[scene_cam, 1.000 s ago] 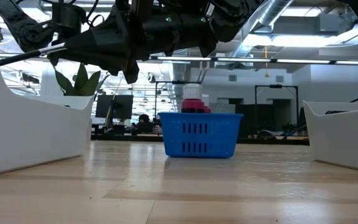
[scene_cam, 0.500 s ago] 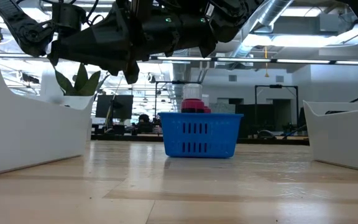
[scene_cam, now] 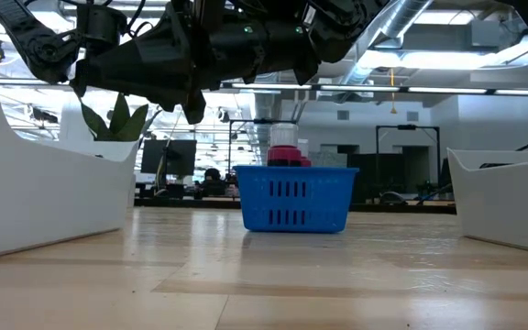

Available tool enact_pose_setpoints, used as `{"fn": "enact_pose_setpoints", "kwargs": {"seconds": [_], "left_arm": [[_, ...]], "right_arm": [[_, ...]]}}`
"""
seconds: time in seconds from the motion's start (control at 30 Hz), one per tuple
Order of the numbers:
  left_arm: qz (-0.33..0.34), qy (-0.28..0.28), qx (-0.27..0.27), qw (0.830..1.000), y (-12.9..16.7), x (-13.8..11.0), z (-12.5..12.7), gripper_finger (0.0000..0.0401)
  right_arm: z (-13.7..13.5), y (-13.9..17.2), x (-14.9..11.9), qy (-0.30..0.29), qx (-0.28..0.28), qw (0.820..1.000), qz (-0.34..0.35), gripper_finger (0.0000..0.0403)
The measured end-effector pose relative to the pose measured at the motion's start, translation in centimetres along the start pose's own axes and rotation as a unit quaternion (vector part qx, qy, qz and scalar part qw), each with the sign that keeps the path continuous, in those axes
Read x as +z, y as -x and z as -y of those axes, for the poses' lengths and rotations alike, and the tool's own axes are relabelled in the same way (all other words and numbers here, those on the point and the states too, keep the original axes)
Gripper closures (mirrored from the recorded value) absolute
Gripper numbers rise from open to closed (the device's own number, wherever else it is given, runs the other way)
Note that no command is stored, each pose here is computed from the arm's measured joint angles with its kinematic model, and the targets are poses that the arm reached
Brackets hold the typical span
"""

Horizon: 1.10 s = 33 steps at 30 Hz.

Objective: Pick & Place Paint Supplies
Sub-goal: Return to Home Position

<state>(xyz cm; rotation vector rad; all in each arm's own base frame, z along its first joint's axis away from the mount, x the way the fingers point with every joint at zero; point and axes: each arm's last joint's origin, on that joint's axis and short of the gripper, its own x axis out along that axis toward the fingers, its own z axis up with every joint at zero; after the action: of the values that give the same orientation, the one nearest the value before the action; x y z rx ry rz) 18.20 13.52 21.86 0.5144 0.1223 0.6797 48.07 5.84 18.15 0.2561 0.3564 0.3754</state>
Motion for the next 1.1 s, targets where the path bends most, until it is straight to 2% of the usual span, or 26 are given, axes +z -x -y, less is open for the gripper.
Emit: {"fn": "enact_pose_setpoints", "kwargs": {"seconds": [0.3, 0.47, 0.67, 0.83, 1.03, 1.1], "left_arm": [[0.000, 0.000, 0.000, 1.000, 0.0, 0.0, 0.0, 0.0325], [0.000, 0.000, 0.000, 1.000, 0.0, 0.0, 0.0, 0.0325], [-0.002, 0.000, -0.001, 1.000, 0.0, 0.0, 0.0, 0.0325], [0.000, 0.000, -0.008, 1.000, 0.0, 0.1, 0.3, 0.0325], [0.001, 0.000, -0.010, 1.000, 0.0, 0.1, 0.4, 0.0325], [0.001, 0.000, -0.010, 1.000, 0.0, 0.1, 0.4, 0.0325]], "right_arm": [[0.0, 0.0, -0.1, 0.017, -0.001, 1.000, -0.007, 0.0340], [0.0, 0.1, -0.5, 0.043, 0.010, 0.999, -0.031, 0.0394], [0.1, 0.8, -1.6, 0.077, 0.023, 0.990, -0.113, 0.0400], [-0.8, 3.2, -0.8, 0.110, 0.024, 0.979, -0.169, 0.0401], [-3.6, 9.4, 4.0, 0.198, 0.021, 0.974, -0.104, 0.0402], [-4.6, 11.9, 4.6, 0.224, 0.024, 0.969, -0.102, 0.0402]]}}
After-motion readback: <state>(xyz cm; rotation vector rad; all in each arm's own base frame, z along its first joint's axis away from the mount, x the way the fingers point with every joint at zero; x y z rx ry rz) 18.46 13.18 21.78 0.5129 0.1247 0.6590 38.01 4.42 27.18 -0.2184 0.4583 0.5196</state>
